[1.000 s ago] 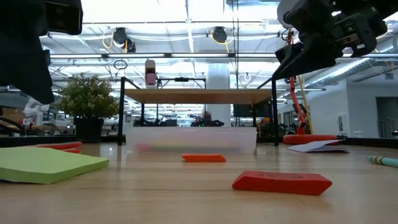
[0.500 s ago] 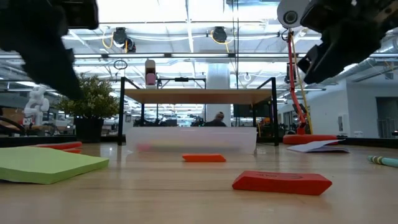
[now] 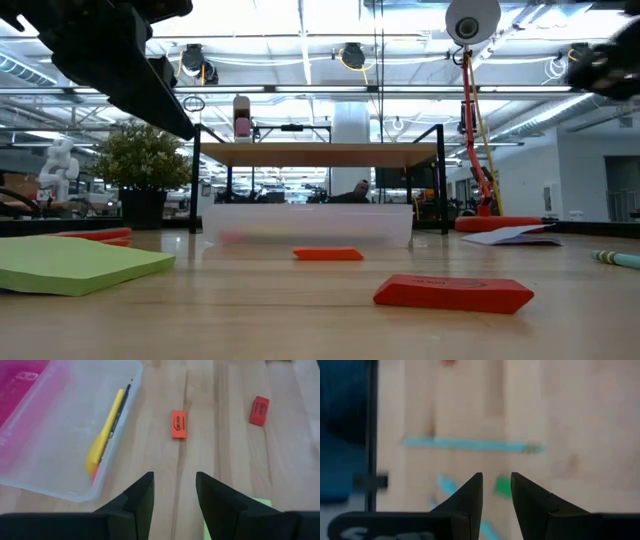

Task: Pack school essentials
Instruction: Put the blue pen into the supply box

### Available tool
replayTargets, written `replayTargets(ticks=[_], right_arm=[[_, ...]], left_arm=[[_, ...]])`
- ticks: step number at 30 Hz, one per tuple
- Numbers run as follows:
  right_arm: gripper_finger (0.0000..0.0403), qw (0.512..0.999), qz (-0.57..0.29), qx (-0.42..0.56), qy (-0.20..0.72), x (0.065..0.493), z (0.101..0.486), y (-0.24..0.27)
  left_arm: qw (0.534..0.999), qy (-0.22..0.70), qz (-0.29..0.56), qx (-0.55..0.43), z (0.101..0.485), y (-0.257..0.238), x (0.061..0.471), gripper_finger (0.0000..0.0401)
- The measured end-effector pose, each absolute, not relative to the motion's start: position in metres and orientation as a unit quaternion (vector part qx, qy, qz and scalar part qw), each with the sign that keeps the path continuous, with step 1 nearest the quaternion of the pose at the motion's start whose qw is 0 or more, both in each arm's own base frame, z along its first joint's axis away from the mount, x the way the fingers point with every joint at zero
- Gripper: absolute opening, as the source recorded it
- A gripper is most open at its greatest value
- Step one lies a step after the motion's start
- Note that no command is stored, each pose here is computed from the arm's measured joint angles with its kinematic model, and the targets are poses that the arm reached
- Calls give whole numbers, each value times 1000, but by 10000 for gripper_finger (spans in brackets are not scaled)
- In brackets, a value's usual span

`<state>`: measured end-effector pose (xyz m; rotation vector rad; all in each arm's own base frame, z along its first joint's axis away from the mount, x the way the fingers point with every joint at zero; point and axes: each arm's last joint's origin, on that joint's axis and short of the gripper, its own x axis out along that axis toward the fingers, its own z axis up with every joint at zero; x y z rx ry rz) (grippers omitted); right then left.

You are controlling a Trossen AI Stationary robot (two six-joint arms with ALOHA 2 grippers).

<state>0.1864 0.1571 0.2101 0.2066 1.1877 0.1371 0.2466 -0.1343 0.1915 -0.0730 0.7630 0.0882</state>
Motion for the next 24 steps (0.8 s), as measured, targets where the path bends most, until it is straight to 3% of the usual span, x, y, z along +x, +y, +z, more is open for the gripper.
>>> replayTargets(ticks=[9,18,24], right_arm=[[97,786,90,43,610,168,181,184],[146,759,105,11,643,169,162,187],[139,752,123,-25,647,170,156,187]], left_arm=[[929,368,38,-17,192,-137,245,147],[929,369,34,-5,192,-137,245,147],[929,369,31,4,192,-136,246,147]])
